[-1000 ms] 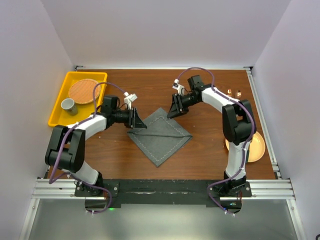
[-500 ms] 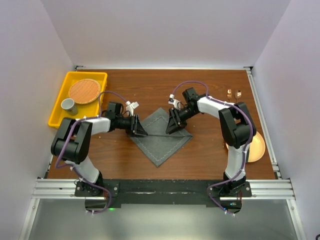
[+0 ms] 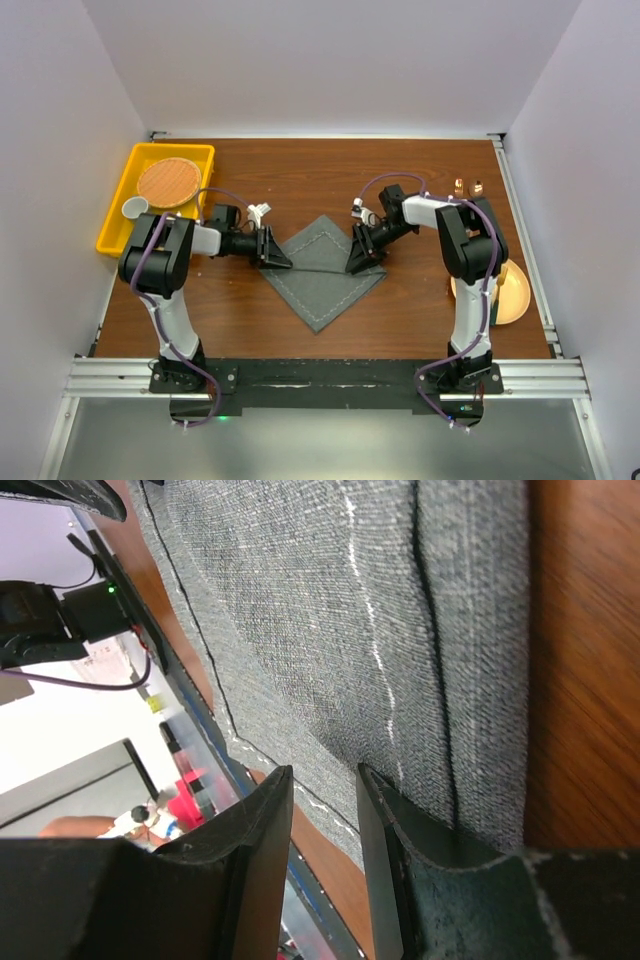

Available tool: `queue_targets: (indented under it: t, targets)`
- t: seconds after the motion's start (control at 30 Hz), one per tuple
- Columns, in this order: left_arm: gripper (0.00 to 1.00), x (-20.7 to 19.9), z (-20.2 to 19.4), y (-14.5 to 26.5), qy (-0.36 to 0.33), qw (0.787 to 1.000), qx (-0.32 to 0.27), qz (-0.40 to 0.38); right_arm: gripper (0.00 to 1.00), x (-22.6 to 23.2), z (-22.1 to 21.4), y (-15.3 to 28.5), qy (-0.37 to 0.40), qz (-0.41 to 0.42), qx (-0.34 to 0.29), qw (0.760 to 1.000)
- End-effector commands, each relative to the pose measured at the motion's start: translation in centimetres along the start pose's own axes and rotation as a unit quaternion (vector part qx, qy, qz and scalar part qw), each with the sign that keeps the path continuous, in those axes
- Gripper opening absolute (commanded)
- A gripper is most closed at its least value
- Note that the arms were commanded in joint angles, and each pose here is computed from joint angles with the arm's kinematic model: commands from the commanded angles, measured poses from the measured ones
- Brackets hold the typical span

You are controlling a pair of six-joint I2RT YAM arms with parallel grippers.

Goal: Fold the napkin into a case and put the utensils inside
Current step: Smooth out the upper triangle-folded napkin at the center of the board.

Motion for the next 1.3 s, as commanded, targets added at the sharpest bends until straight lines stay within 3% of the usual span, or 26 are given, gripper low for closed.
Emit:
queue_targets:
  t: [0.0,0.3,0.43,0.5,0.53,0.57,0.63,0.73,0.77,0.97,1.27]
  targets:
    - [0.35,2.0,-0.9,0.2,0.03,0.999,-0.005,0.019,0.37,-2.1,-1.5,0.1,-0.005,-0.036,0.013,0.999]
    - [0.35,2.0,-0.5,1.0,0.018,0.999,-0.02,0.031,0.4,-1.0,-1.3,1.0,0.021,0.01,0.001,1.0]
    - [0.37,-1.6,0.2,1.9,-0.049,0.998,-0.029,-0.008,0.47,2.3,-1.0,3.0,0.05,0.049,-0.005,0.998]
    - [0.46,-4.3,0.1,1.9,-0.09,0.995,-0.021,-0.036,0.52,4.0,-0.7,3.9,0.058,0.077,-0.016,0.995]
    - [0.5,-6.3,-0.1,2.1,-0.12,0.991,-0.022,-0.048,0.6,5.2,-0.3,4.6,0.073,0.083,-0.031,0.993]
    - [0.6,-7.9,-0.7,1.3,-0.14,0.989,-0.009,-0.055,0.64,5.9,0.0,5.1,0.061,0.095,-0.042,0.993]
    - [0.68,-10.5,-1.9,-0.1,-0.189,0.98,-0.004,-0.069,0.79,6.4,0.9,5.2,0.071,0.093,-0.068,0.991]
    - [0.76,-12.4,-2.6,-2.3,-0.191,0.978,-0.014,-0.088,0.94,6.7,1.7,5.1,0.046,0.088,-0.101,0.99]
    - [0.79,-12.6,-2.9,-2.9,-0.161,0.983,-0.011,-0.092,0.96,6.7,1.8,5.0,0.023,0.089,-0.103,0.99]
    - [0.81,-12.7,-3.0,-8.0,-0.122,0.988,0.003,-0.09,0.98,4.7,0.4,3.8,-0.037,0.071,-0.09,0.993]
    - [0.8,-7.1,-2.1,-10.8,-0.039,0.999,-0.004,-0.006,0.98,0.1,-1.6,1.7,-0.115,-0.001,-0.083,0.99]
Point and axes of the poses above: each gripper's point midway between its finger pads, its own y axis back along the fingers, its own x axis along the line the jaws close on, z = x × y, the point moved 6 cm from there along y, back along the fingers, and after that the axes turned 14 degrees about y, right-handed, at the moved point
